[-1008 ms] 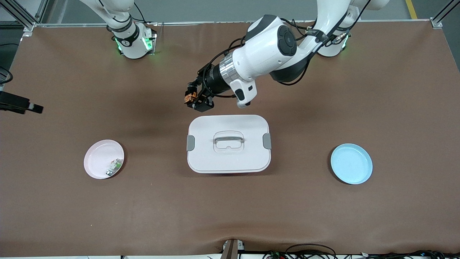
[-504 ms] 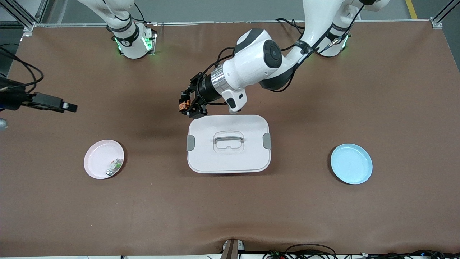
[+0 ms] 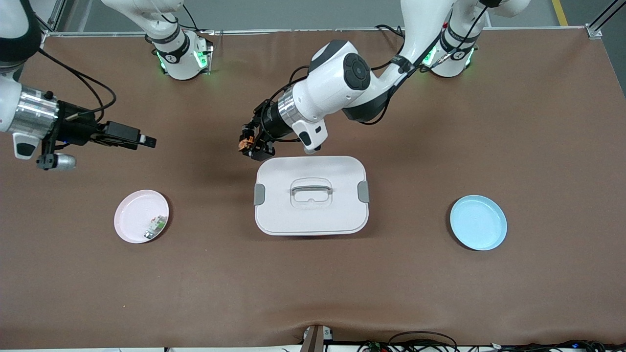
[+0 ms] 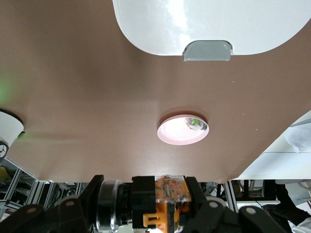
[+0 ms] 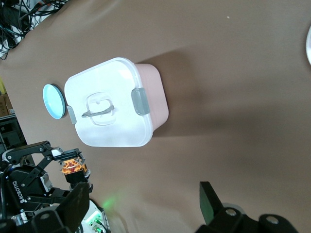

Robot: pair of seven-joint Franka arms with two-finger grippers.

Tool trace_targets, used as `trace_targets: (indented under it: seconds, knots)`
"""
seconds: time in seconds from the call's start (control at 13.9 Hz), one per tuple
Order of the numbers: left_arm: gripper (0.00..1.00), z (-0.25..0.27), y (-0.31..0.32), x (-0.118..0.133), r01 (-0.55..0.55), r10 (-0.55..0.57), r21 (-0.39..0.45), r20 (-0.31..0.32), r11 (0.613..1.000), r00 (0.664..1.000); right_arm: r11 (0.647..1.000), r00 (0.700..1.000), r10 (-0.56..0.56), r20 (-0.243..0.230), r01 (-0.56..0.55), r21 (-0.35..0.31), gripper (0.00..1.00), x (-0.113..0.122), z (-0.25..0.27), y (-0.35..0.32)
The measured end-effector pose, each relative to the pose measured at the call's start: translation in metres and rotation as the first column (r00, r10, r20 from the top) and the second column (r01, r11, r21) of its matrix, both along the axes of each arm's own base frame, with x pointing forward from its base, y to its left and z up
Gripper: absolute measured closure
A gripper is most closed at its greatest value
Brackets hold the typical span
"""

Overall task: Transfer orange switch to right arm and place
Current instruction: 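Reach the right gripper toward the switch held by the left gripper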

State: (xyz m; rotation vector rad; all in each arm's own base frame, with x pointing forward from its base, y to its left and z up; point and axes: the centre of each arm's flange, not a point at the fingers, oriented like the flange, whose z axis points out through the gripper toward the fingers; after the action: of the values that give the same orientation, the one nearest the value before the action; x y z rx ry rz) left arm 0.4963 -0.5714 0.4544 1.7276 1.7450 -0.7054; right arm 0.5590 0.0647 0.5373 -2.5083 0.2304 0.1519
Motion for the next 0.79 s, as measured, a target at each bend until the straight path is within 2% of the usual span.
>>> trace_targets:
  seconds: [0.36, 0.79]
  knots:
    - [0.27, 0.002, 0.000, 0.001, -0.002, 0.002, -0.002, 0.003, 1.000, 1.000, 1.000, 0.999, 0.023, 0.048, -0.022, -0.013, 0.00, -0.002, -0.015, 0.057]
    - [0.27, 0.003, 0.000, 0.002, -0.003, 0.003, -0.005, 0.005, 1.000, 1.000, 0.999, 0.999, -0.021, 0.045, 0.023, -0.026, 0.00, -0.016, -0.026, 0.130]
